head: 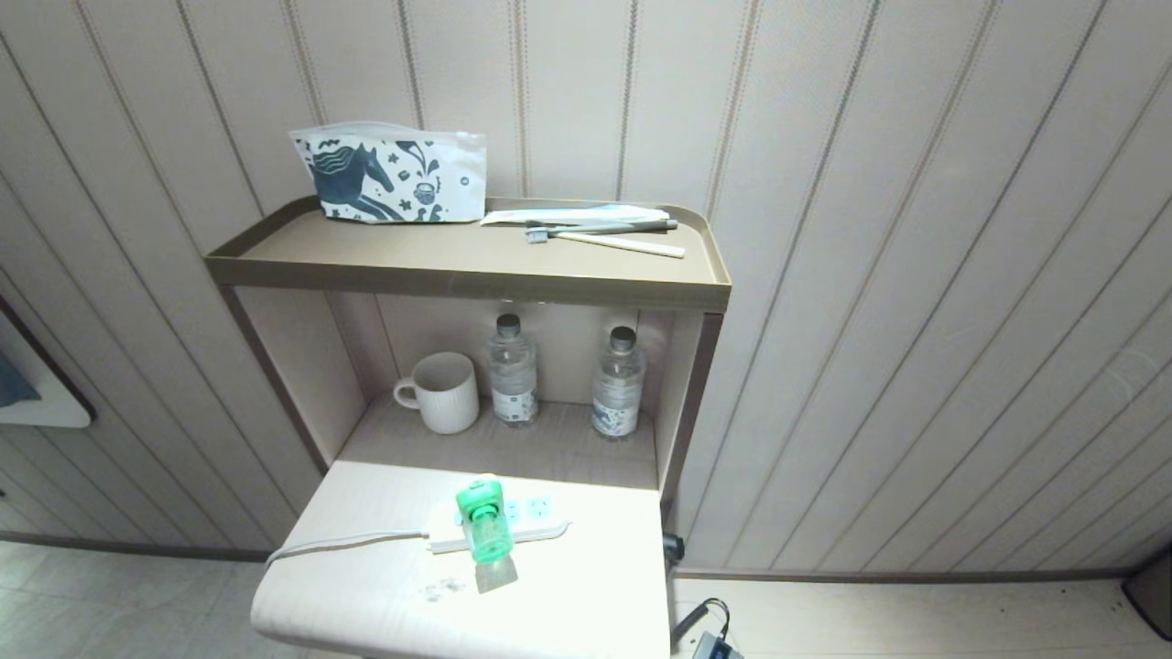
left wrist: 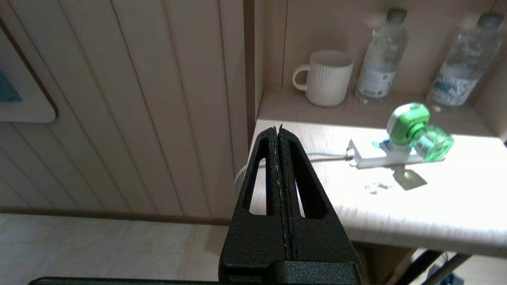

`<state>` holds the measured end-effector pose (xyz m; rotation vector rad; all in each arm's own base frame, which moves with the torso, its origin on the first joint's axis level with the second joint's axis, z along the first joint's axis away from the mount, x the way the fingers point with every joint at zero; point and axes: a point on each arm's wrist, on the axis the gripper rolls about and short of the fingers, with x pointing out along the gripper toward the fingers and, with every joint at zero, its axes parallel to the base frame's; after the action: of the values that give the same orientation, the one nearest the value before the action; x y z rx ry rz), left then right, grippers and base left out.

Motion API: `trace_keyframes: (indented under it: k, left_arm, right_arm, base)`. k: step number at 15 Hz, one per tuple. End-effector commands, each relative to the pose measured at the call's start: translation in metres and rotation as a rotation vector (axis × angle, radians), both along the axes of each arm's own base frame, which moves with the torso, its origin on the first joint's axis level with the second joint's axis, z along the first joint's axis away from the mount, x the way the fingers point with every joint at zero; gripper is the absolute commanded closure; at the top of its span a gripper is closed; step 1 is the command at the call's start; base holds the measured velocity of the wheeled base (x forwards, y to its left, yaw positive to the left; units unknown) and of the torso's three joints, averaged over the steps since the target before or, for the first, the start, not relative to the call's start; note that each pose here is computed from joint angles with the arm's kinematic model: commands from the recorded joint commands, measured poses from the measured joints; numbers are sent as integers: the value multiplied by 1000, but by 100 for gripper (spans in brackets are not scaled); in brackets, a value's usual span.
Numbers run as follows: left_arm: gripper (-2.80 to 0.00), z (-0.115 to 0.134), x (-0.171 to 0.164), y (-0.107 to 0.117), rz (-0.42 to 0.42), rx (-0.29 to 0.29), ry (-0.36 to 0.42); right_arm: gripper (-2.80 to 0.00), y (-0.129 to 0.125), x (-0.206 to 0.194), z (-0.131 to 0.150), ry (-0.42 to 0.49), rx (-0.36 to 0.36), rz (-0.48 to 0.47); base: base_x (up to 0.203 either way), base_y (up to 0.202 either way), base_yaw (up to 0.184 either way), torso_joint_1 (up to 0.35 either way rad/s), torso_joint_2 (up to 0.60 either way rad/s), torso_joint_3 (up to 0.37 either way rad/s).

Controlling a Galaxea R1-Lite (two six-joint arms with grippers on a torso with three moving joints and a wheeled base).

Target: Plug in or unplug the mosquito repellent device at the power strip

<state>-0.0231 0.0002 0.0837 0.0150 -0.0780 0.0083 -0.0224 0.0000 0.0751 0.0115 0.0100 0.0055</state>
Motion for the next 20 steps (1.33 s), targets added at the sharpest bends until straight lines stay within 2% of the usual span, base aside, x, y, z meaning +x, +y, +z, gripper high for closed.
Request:
trace_keyframes:
  k: [1, 2, 3, 7, 9, 20]
  left_arm:
    - [0, -3, 0, 0, -1, 16, 31]
    - [0, -8, 0, 0, -5, 16, 76]
    - [0, -8, 1, 0, -7, 17, 80]
    - [0, -8, 1, 0, -10, 16, 78]
    - [0, -7, 0, 0, -8, -15, 70]
    - [0, -7, 0, 0, -9, -20, 69]
  right_arm:
    - [0, 0, 0, 0, 1, 0, 1]
    - [0, 0, 0, 0, 1, 1, 2]
    - [0, 0, 0, 0, 2, 1, 1]
    - [0, 0, 0, 0, 1, 1, 1]
    - [0, 0, 0, 0, 1, 1, 2]
    - [0, 0, 0, 0, 2, 10, -13]
  base:
    - [0, 0, 0, 0, 0, 0]
    - [0, 0, 0, 0, 0, 0]
    - [0, 0, 0, 0, 0, 0]
    - [0, 0, 0, 0, 0, 0]
    - [0, 0, 0, 0, 0, 0]
    - [0, 0, 0, 0, 0, 0]
